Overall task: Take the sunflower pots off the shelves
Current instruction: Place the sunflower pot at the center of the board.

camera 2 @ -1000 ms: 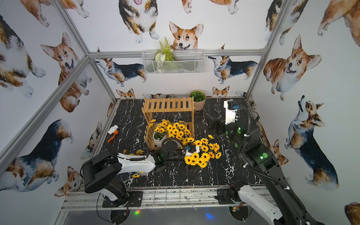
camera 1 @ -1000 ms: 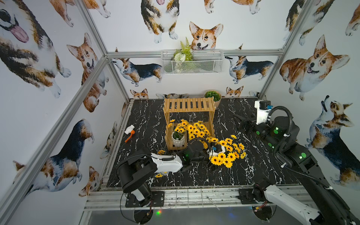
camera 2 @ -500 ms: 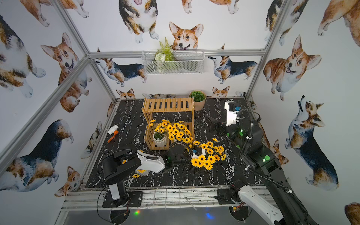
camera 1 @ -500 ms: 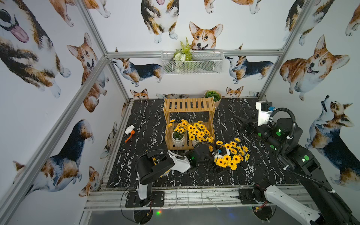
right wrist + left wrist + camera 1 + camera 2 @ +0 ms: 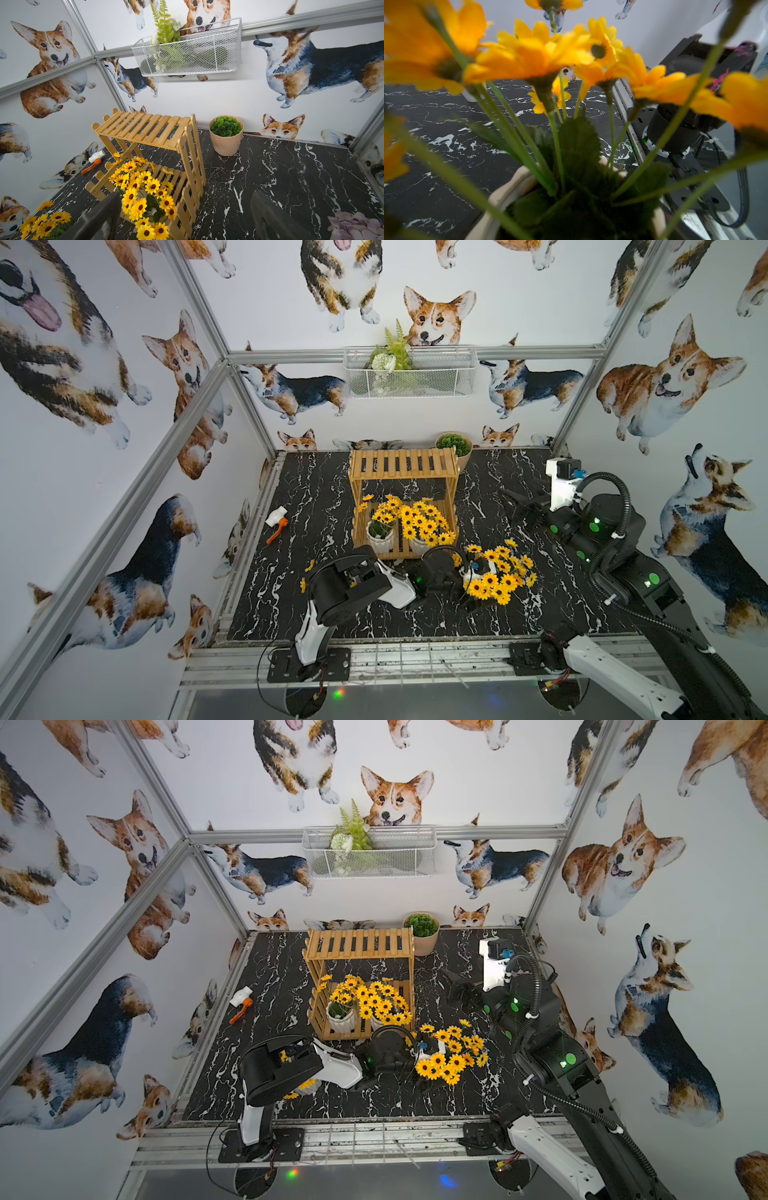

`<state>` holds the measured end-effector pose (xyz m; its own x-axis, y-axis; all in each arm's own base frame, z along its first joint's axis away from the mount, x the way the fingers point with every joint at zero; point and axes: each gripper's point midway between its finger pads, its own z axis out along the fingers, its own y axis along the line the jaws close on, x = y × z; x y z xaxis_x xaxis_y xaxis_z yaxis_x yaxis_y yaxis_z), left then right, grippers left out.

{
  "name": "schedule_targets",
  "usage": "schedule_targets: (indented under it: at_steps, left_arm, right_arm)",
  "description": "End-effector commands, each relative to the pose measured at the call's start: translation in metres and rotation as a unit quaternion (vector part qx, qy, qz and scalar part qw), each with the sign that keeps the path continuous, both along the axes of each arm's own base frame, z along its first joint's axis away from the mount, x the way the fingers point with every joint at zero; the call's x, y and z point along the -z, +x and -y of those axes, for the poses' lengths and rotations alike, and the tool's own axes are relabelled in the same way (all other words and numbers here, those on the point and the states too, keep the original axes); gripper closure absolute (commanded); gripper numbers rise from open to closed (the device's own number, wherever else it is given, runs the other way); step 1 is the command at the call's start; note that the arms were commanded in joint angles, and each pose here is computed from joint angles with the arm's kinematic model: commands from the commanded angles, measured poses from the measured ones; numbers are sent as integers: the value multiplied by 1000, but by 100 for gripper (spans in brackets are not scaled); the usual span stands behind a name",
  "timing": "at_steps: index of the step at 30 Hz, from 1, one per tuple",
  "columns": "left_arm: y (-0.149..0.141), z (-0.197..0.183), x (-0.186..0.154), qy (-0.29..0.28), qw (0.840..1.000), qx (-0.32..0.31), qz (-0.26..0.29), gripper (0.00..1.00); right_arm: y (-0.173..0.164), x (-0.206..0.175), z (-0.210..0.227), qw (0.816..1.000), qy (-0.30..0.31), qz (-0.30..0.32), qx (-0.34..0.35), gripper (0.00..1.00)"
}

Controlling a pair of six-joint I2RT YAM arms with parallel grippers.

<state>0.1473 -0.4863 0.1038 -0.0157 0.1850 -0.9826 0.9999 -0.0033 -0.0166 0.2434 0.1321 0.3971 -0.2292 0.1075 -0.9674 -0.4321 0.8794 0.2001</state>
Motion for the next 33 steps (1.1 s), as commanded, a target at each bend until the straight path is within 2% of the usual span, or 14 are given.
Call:
schedule_targets:
  at_steps: [1, 8, 10, 29, 33]
  left_arm:
    - [5, 8, -28, -61, 998, -4, 24, 100]
    - [8, 11, -14, -56, 998, -11, 15, 100]
    - [12, 18, -23, -70, 997, -12, 20, 100]
    - [19, 24, -1, -64, 998, -24, 1, 100]
    - [21, 23, 4, -64, 998, -28, -6, 96]
  right_arm:
    - [-1, 0, -1, 1000, -1, 0, -5, 0]
    - [-1, 2, -1, 1000, -3, -1, -4, 0]
    - [-1, 2, -1, 1000, -3, -1, -4, 0]
    - [2, 7, -2, 1000, -8, -6, -4, 0]
    - [2, 8, -2, 1000, -10, -6, -3, 0]
